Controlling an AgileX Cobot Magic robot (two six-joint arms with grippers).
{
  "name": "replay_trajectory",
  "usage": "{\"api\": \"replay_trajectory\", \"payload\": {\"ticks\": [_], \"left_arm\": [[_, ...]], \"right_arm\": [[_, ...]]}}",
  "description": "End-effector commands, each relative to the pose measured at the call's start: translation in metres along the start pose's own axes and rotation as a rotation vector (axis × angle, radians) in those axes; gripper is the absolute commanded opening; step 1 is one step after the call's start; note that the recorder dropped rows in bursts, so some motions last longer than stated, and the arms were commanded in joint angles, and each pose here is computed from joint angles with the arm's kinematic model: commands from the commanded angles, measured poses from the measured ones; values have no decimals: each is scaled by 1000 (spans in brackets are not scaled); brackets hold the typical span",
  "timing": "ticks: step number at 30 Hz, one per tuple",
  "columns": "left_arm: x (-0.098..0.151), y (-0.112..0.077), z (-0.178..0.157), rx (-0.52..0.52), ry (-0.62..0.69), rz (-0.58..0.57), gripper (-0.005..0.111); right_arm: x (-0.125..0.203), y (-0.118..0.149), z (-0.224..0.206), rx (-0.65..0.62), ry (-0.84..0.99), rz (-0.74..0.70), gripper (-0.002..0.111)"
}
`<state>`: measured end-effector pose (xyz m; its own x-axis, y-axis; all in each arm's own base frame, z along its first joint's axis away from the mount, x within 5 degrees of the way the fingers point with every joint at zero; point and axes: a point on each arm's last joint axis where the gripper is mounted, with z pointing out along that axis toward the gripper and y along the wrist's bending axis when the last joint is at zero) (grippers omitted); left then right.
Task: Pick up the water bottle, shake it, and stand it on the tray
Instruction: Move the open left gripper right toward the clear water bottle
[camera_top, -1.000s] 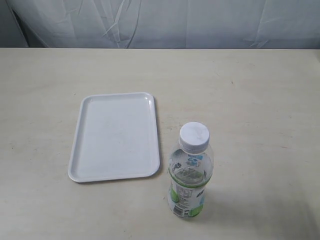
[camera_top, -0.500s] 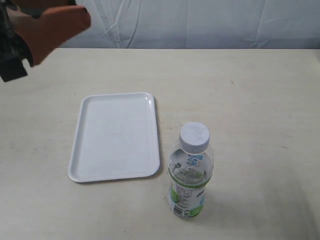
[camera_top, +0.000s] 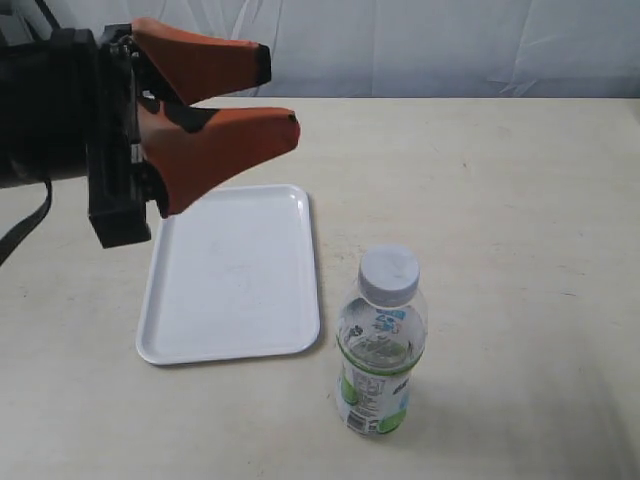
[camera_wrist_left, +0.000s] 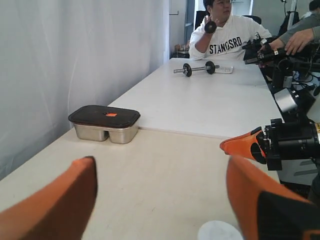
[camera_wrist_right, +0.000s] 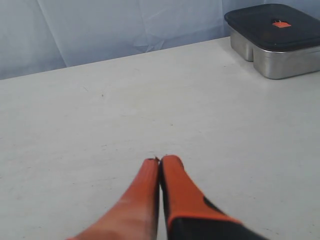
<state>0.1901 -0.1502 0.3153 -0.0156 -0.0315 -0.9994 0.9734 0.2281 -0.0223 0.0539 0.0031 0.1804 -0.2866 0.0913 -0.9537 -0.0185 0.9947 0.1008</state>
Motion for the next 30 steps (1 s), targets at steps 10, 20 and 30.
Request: {"api": "replay_trajectory", "payload": {"ticks": [10, 20, 30], "left_arm": [[21, 0, 33, 86, -79, 18, 105], [66, 5, 64, 143, -71, -62, 105], [100, 4, 81, 157, -13, -121, 105]], "right_arm": [[0, 0, 0, 5, -8, -4, 4], [0, 0, 0, 5, -8, -4, 4], [0, 0, 0, 5, -8, -4, 4]]}}
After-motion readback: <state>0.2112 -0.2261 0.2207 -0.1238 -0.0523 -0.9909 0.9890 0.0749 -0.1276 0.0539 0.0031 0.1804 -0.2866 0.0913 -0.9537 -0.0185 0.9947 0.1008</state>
